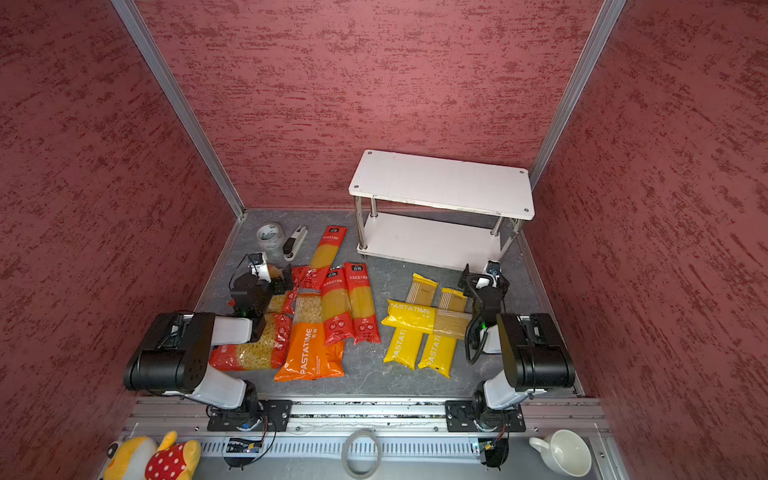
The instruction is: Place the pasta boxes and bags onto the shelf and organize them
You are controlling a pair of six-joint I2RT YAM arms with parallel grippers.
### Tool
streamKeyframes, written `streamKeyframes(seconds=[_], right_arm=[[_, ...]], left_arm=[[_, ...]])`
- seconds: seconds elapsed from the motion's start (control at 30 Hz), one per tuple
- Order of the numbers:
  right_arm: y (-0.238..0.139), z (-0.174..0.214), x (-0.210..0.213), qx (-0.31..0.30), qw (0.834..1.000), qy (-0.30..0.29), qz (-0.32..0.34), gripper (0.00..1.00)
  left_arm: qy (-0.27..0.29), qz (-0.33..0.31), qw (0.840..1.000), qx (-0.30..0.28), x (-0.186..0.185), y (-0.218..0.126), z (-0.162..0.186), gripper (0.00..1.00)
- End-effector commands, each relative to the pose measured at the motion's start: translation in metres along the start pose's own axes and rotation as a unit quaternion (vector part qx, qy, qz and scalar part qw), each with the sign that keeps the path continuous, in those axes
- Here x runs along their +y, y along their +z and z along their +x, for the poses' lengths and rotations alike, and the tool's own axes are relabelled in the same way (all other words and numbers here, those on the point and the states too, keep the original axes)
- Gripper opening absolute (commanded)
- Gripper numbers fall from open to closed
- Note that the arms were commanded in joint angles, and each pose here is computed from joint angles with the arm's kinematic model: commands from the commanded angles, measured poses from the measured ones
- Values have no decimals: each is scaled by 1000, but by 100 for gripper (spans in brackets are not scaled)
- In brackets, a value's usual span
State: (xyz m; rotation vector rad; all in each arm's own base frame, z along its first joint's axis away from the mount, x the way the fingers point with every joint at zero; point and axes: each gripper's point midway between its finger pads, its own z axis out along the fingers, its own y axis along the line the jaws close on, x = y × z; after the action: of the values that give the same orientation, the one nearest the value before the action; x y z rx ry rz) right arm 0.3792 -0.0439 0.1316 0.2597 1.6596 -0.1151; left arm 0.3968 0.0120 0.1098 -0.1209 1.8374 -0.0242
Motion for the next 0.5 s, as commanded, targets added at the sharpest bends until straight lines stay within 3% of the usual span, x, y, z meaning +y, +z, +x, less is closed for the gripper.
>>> streamKeyframes(seconds=[0.0,0.47], right_arm=[[2,-6,2,-9,1000,-3,-3,99],[2,-6,1,-8,1000,-3,2,99]], left_arm=[[2,4,1000,-6,-1,3,-5,100],[1,4,1000,-6,-1,3,-5,100]])
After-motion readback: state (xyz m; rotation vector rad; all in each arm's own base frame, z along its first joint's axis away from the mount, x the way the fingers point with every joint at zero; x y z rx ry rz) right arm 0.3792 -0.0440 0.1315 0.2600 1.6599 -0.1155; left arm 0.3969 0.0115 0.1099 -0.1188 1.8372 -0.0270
